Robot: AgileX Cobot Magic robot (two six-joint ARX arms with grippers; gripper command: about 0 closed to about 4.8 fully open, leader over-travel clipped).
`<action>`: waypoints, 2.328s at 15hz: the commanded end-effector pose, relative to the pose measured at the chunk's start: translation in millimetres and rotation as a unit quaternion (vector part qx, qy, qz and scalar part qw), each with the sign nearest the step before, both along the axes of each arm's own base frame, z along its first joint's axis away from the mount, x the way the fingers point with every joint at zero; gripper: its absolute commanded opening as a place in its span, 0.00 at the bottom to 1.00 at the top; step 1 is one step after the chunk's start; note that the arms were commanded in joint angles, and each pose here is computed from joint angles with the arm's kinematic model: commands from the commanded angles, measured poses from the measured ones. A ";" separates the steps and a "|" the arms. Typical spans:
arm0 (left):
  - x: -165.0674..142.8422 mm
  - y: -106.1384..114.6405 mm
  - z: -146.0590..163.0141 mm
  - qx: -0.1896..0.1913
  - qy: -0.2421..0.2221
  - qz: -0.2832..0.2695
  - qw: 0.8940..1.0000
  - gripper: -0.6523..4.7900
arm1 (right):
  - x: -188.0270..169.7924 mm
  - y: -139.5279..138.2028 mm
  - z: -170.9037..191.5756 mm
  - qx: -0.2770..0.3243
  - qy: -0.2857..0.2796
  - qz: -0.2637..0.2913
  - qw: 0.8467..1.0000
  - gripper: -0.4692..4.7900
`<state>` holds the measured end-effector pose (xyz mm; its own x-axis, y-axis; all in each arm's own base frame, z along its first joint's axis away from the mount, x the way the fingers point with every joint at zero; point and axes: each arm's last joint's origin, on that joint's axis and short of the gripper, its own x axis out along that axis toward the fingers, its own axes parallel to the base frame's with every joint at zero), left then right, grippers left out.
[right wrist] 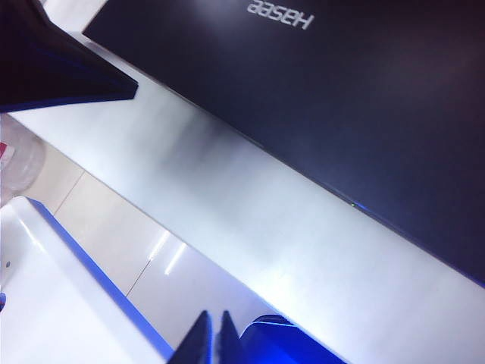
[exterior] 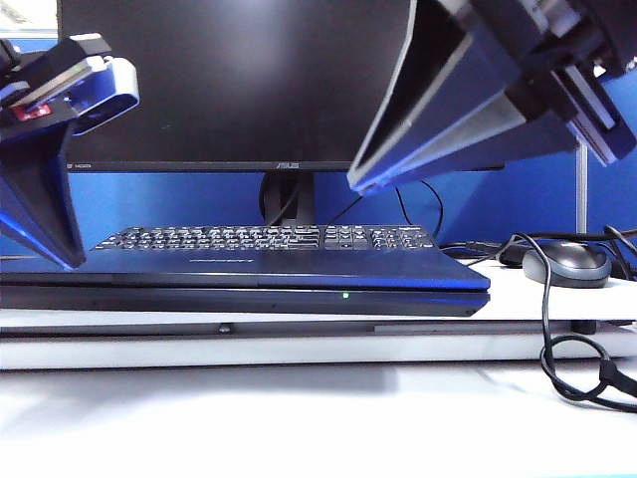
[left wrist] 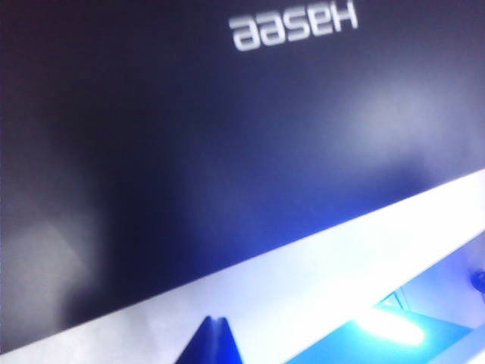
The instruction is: Open the lid of the black laptop.
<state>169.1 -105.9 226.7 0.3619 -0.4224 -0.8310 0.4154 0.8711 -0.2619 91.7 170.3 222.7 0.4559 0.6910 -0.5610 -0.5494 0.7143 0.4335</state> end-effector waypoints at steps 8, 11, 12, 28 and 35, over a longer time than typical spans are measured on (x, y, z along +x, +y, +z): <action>-3.3 4.0 -12.5 0.038 -0.002 0.007 0.999 0.11 | 20.4 -3.9 -5.0 -0.018 -0.001 -0.033 0.999 0.13; -2.8 4.0 -13.9 0.038 -0.006 0.011 0.999 0.11 | 25.0 0.6 -15.7 -0.045 0.013 -0.033 0.998 0.13; -1.8 3.7 -13.4 0.038 -0.013 0.013 0.999 0.11 | 26.4 2.7 -20.9 -0.057 0.020 -0.033 0.998 0.13; 0.8 2.9 -11.8 0.037 -0.032 0.020 0.999 0.11 | 54.4 -11.6 -28.4 -0.072 0.023 -0.071 0.995 0.13; 1.9 3.3 -11.4 0.047 -0.042 0.029 0.998 0.11 | 54.7 -10.5 -27.1 -0.062 0.023 -0.064 0.996 0.13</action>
